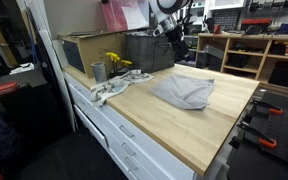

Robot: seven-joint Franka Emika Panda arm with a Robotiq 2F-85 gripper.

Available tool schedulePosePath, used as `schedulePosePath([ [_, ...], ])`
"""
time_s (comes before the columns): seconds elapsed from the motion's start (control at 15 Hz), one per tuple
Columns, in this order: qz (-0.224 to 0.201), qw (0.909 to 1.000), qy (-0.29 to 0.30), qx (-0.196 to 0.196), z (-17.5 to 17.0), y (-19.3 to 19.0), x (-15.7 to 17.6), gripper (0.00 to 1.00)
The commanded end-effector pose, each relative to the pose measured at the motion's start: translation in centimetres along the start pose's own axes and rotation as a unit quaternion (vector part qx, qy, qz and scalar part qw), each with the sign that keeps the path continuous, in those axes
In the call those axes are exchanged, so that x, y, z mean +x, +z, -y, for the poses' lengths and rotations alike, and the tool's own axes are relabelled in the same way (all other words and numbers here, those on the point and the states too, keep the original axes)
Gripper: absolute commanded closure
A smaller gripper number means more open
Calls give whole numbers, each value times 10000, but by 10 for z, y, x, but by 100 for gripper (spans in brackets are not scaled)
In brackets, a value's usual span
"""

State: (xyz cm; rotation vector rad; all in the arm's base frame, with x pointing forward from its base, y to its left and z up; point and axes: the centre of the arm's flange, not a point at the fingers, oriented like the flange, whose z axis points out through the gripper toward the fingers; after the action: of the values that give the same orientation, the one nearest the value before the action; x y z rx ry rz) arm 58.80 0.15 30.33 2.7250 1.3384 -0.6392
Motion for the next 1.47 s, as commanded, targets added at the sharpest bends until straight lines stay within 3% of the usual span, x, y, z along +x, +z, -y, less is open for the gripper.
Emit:
schedulePosePath([
  [0.0, -755, 9968, 160, 185, -45, -1, 6, 0],
  [0.2, -1159, 9928, 117, 282, -68, 11, 19, 0],
  [0.47, -1381, 9898, -133, 322, -91, 34, 53, 0],
  [0.93, -1414, 9881, -462, 396, -116, 76, 106, 0],
  [1.4, -1481, 9860, -675, 356, -130, 87, 121, 0],
])
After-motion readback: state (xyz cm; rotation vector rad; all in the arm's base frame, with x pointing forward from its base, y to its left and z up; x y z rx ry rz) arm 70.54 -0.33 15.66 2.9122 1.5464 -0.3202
